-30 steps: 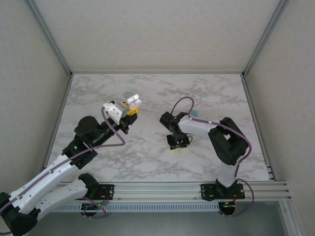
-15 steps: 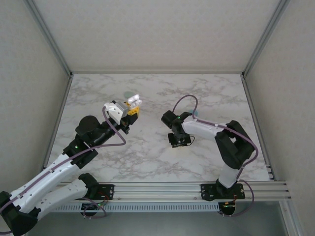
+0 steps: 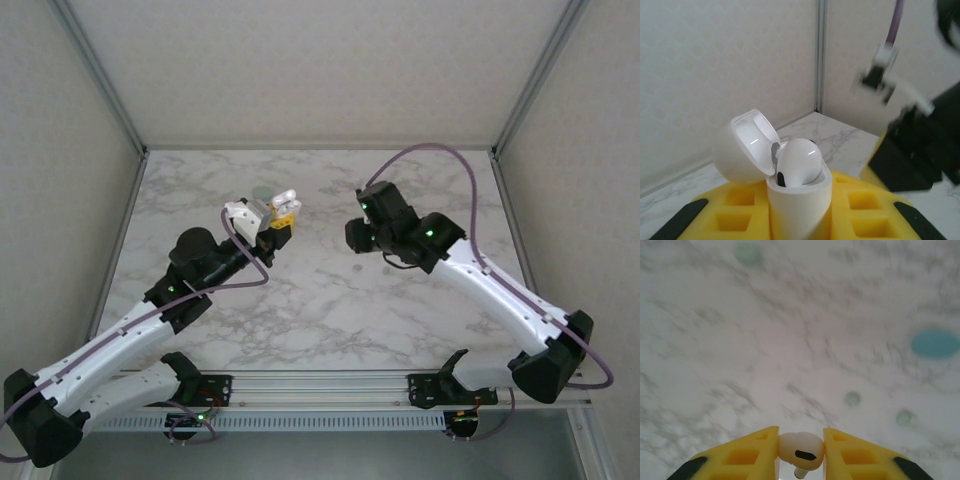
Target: Insert the wireless bluetooth earbuds into the charging case
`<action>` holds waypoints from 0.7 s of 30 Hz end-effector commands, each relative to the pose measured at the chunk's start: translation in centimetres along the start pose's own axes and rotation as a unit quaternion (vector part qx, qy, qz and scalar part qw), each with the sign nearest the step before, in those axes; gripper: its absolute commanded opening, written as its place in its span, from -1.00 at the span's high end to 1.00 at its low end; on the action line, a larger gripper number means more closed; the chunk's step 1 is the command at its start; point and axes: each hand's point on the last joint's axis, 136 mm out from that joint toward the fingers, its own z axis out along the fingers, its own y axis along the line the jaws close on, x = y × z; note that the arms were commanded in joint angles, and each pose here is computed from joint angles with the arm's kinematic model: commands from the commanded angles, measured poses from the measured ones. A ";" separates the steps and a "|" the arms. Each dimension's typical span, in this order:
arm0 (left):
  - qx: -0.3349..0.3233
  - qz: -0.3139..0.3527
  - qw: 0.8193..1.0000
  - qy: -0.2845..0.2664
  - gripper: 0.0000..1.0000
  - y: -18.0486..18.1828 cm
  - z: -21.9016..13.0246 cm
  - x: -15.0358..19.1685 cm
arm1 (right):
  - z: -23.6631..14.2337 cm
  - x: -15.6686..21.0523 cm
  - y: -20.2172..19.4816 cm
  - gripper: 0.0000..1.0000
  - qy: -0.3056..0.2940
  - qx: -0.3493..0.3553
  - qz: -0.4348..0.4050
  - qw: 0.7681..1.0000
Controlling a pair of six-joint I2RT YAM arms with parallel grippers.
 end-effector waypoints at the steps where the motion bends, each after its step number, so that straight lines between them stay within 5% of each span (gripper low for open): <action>1: 0.036 -0.018 0.998 -0.038 0.86 -1.3 0.3 -2.0 | -3.4 -4.1 1.8 0.48 -0.077 -0.020 -0.026 0.996; 9: 0.063 -0.017 0.997 -0.032 0.86 -2.2 0.9 -1.3 | -7.8 -7.9 6.8 0.47 -0.161 -0.130 -0.033 0.978; 21: 0.071 -0.017 0.997 -0.028 0.87 -2.5 1.0 -1.1 | -8.4 -8.8 10.3 0.48 -0.160 -0.201 -0.046 0.965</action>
